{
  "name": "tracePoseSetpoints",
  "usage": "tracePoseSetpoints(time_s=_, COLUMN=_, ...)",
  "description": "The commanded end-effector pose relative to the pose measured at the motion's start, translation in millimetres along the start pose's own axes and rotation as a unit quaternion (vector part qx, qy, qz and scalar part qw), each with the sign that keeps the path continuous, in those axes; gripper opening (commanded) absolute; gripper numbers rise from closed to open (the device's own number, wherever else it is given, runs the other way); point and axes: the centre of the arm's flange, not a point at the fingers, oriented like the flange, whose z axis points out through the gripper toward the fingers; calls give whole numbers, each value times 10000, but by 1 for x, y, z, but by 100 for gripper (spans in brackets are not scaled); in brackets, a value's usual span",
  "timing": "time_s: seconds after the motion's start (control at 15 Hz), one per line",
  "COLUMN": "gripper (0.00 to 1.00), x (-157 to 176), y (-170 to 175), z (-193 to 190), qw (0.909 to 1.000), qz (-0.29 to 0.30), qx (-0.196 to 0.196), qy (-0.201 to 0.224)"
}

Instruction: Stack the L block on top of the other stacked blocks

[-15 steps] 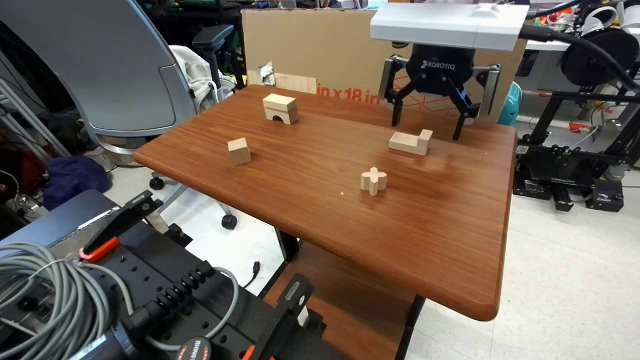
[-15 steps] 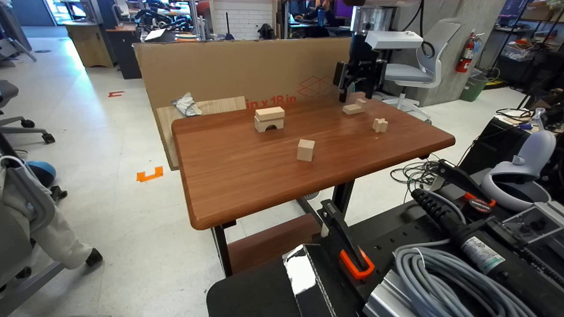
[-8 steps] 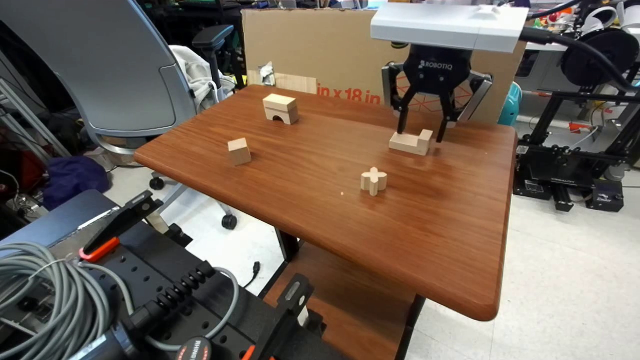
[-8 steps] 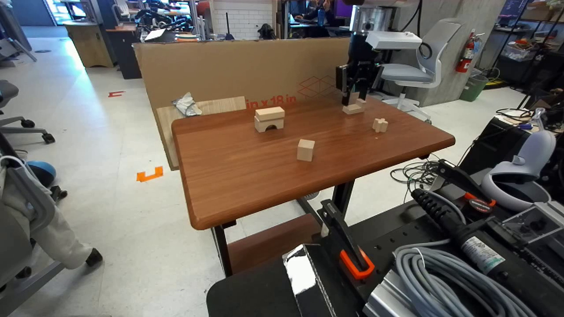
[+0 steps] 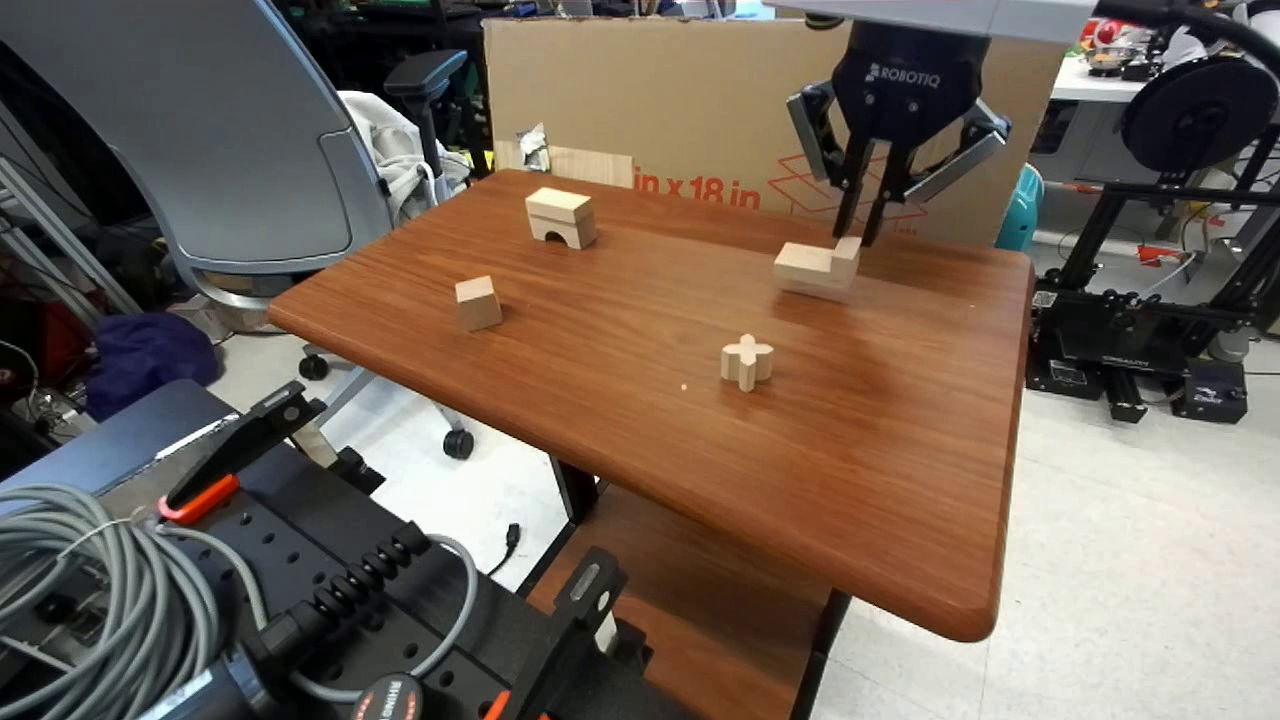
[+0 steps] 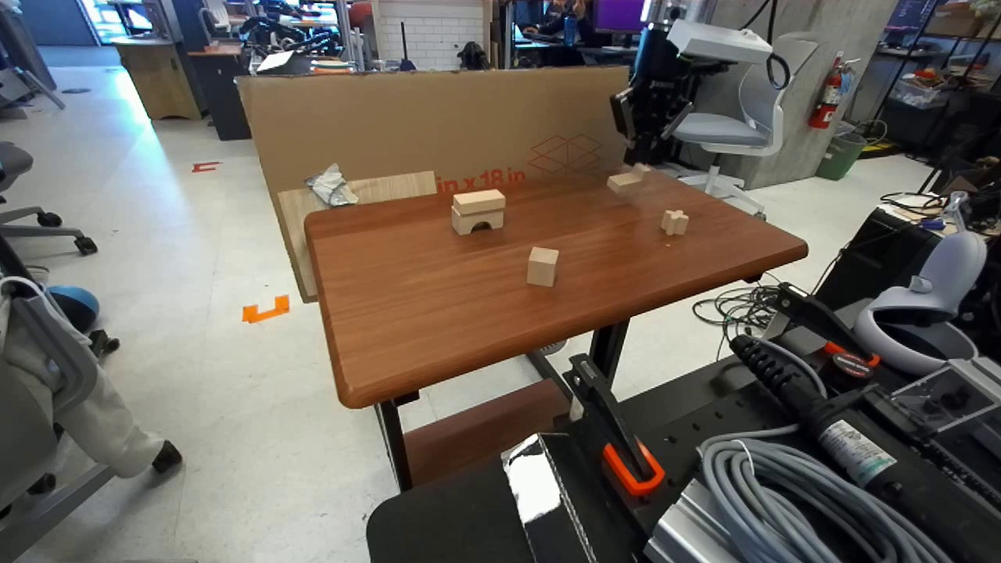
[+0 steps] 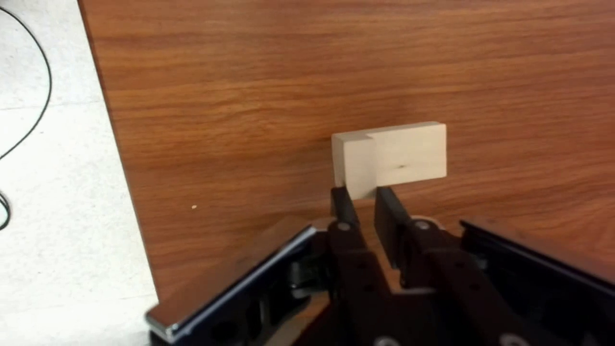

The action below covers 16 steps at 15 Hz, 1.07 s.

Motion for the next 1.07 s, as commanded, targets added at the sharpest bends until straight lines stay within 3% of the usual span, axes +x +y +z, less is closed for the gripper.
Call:
tracePoseSetpoints(time_s=0.0, gripper=4, x=-27, y=-22, z=-43, qw=9990, qz=372, qx=244, qy=-8)
tracePoseSetpoints(time_s=0.13, gripper=4, x=-33, y=-43, z=-64, qw=9980, qz=505, qx=389, qy=-22)
tracePoseSetpoints(time_s=0.47, gripper=4, x=-25, y=-137, z=-98, qw=9928, qz=1107, qx=447, qy=130)
tracePoseSetpoints(time_s=0.73, gripper=4, x=-14, y=-214, z=-91, qw=9937, qz=1069, qx=321, qy=50)
tracePoseSetpoints(time_s=1.0, gripper=4, x=-13, y=-254, z=-74, qw=9954, qz=900, qx=285, qy=-142)
